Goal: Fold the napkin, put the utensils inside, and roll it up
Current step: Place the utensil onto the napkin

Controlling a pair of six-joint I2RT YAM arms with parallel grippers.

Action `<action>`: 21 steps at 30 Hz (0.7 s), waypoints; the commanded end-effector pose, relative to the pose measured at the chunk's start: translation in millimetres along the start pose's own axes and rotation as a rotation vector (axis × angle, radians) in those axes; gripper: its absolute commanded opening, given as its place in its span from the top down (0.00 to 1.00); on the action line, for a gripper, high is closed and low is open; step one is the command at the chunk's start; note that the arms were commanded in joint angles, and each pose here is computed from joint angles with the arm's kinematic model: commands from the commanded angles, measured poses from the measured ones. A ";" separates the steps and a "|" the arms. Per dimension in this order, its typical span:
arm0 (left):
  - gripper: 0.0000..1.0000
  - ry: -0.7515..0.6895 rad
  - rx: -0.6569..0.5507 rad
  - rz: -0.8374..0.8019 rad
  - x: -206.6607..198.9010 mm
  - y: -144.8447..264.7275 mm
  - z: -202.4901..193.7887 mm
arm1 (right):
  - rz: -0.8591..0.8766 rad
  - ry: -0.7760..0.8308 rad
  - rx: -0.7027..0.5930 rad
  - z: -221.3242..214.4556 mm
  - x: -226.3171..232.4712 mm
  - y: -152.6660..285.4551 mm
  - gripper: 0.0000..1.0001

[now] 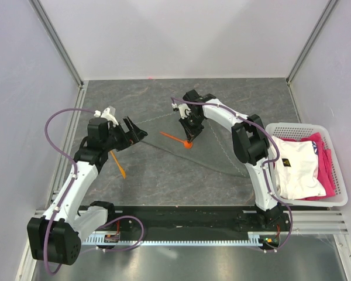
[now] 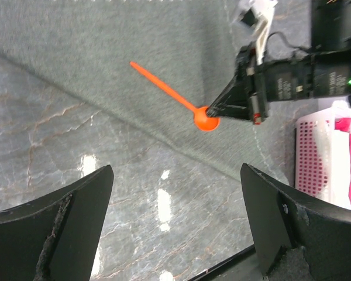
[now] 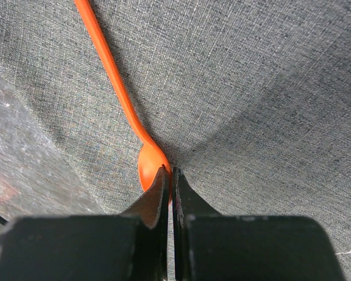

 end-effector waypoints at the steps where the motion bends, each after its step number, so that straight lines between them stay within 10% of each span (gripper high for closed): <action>1: 0.03 0.009 -0.012 0.016 8.0 -2.6 -4.6 | -0.039 0.009 0.010 3.1 -10.8 0.8 0.93; 10: 0.04 0.071 -0.065 0.296 53.9 -7.7 -28.8 | -0.090 0.018 -0.050 14.5 -13.9 25.6 0.52; 21: 0.19 0.192 -0.181 0.675 102.1 -2.8 -51.2 | -0.117 0.018 -0.205 15.6 -2.7 82.2 0.39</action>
Point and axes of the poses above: each gripper's point midway between its finger pads, its own y axis back along the fingers, its own x axis along the line the jaws close on, z = x × y, the point moved 10 cm from there along y, back along the fingers, and after that the axes turned 5 degrees about y, right-handed, at the moved point
